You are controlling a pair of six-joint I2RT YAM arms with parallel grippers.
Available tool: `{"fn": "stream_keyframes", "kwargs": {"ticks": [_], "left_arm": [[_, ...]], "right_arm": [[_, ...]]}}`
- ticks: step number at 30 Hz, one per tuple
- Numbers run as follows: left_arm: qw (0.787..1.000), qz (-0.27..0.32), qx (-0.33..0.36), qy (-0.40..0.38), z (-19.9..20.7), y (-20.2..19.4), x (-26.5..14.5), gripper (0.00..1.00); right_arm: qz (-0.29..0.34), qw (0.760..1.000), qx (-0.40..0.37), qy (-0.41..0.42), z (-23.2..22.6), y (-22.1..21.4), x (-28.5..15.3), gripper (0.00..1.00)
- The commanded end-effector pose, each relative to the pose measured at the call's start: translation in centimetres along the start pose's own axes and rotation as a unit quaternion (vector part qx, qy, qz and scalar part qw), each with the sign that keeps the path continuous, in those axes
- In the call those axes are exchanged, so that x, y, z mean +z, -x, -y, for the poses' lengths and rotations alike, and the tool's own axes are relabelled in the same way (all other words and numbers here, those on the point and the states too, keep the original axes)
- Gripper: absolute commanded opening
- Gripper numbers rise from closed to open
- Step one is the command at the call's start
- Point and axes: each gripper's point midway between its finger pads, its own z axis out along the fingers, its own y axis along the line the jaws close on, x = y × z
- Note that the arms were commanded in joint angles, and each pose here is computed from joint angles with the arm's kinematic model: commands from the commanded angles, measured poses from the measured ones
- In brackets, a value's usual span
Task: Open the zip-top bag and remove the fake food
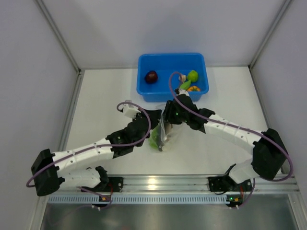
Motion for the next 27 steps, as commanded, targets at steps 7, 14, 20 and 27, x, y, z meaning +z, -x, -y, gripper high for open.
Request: {"fn": "stream_keyframes", "kwargs": {"ticks": [7, 14, 20, 27], "left_arm": [[0.996, 0.019, -0.082, -0.034, 3.7, 0.7, 0.2, 0.00], [0.996, 0.013, -0.079, -0.028, 3.0, 0.1, 0.3, 0.00], [0.997, 0.009, -0.072, -0.023, 2.3, -0.3, 0.4, 0.00], [0.998, 0.006, -0.064, -0.021, 1.9, -0.5, 0.4, 0.00]], "right_arm": [[0.026, 0.998, 0.011, -0.053, 0.5, -0.4, 4.0, 0.44], [0.000, 0.995, -0.006, -0.098, 3.0, -2.8, 6.6, 0.51], [-0.027, 0.991, -0.027, -0.128, 4.5, -4.4, 7.9, 0.66], [-0.062, 0.990, -0.032, -0.120, 5.0, -6.6, 9.5, 0.75]]}}
